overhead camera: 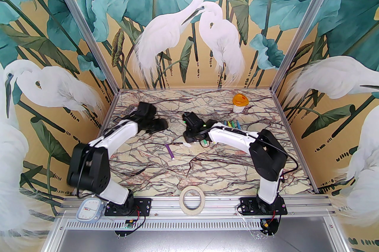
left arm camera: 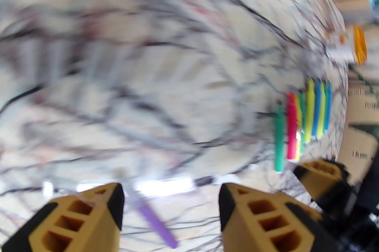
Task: Open the pen caps
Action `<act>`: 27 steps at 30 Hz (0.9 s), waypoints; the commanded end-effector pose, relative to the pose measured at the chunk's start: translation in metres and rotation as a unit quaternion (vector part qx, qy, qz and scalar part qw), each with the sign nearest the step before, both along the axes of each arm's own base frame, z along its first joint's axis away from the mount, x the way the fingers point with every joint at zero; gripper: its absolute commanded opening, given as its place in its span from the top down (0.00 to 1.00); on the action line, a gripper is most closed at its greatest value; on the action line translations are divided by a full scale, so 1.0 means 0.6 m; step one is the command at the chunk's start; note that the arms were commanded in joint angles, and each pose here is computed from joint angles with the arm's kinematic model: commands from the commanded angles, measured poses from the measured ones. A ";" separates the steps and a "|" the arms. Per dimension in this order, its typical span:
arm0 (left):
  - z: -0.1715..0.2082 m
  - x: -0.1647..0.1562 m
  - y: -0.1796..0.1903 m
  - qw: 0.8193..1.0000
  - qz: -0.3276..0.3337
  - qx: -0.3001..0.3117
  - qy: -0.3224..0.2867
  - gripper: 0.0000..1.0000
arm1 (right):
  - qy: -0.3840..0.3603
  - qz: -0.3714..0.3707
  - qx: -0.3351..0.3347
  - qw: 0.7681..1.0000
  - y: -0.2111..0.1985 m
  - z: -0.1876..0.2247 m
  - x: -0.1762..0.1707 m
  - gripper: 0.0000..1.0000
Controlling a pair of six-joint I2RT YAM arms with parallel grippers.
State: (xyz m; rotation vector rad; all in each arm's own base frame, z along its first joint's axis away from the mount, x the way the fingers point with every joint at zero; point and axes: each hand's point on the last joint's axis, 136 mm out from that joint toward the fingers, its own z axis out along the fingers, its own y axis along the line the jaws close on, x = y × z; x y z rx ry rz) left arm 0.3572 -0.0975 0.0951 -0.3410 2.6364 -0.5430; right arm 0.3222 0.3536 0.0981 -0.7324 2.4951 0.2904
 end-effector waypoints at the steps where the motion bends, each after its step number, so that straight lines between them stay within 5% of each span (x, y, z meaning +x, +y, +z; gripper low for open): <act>1: 0.004 0.001 0.047 0.998 0.051 -0.001 -0.030 0.41 | 0.033 0.047 -0.021 0.998 0.033 -0.020 -0.030 0.51; 11: -0.008 -0.019 0.118 0.989 0.133 -0.018 -0.063 0.40 | 0.081 0.110 -0.037 0.990 0.121 -0.052 -0.086 0.49; 27: 0.000 -0.026 0.135 0.984 0.148 -0.028 -0.092 0.40 | 0.126 0.109 -0.087 0.982 0.136 -0.130 -0.108 0.52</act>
